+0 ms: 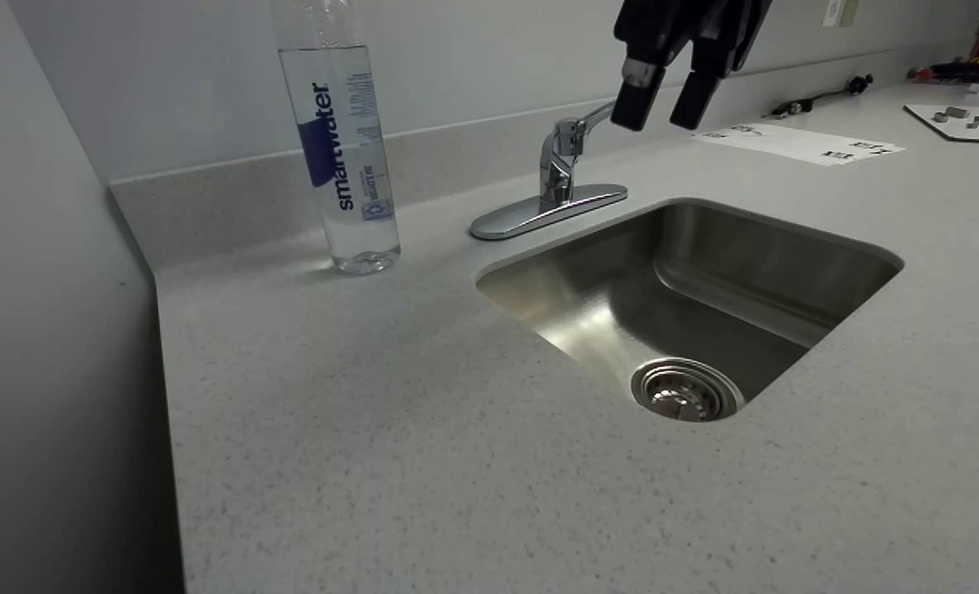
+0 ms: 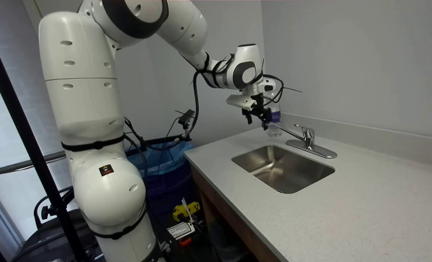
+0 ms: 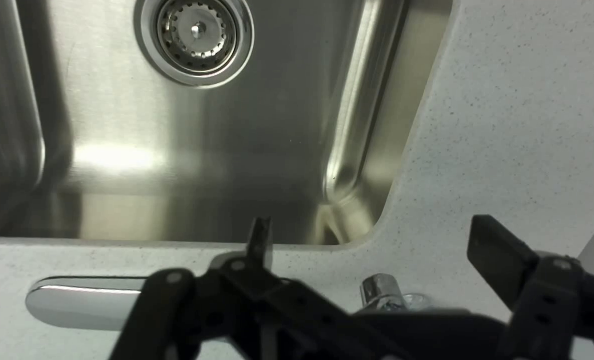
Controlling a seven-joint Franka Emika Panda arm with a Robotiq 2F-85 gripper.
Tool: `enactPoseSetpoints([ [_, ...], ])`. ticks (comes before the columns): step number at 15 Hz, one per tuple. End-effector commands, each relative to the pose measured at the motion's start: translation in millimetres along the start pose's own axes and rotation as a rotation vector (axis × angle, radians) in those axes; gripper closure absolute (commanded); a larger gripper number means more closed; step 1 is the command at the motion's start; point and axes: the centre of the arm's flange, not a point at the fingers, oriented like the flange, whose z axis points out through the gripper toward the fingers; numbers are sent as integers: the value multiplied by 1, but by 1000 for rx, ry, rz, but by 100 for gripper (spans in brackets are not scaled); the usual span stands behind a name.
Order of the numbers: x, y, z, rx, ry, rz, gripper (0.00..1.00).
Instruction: Move the faucet to the right
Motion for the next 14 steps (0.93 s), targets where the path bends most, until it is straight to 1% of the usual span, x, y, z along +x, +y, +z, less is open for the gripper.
enactPoseSetpoints([
  [1,10,-2,2,-7,-16,-16,0],
  [6,41,-11,10,2,-59,-84,0],
  [8,54,-16,13,8,-48,-104,0],
  [14,81,-39,11,21,26,-170,0],
])
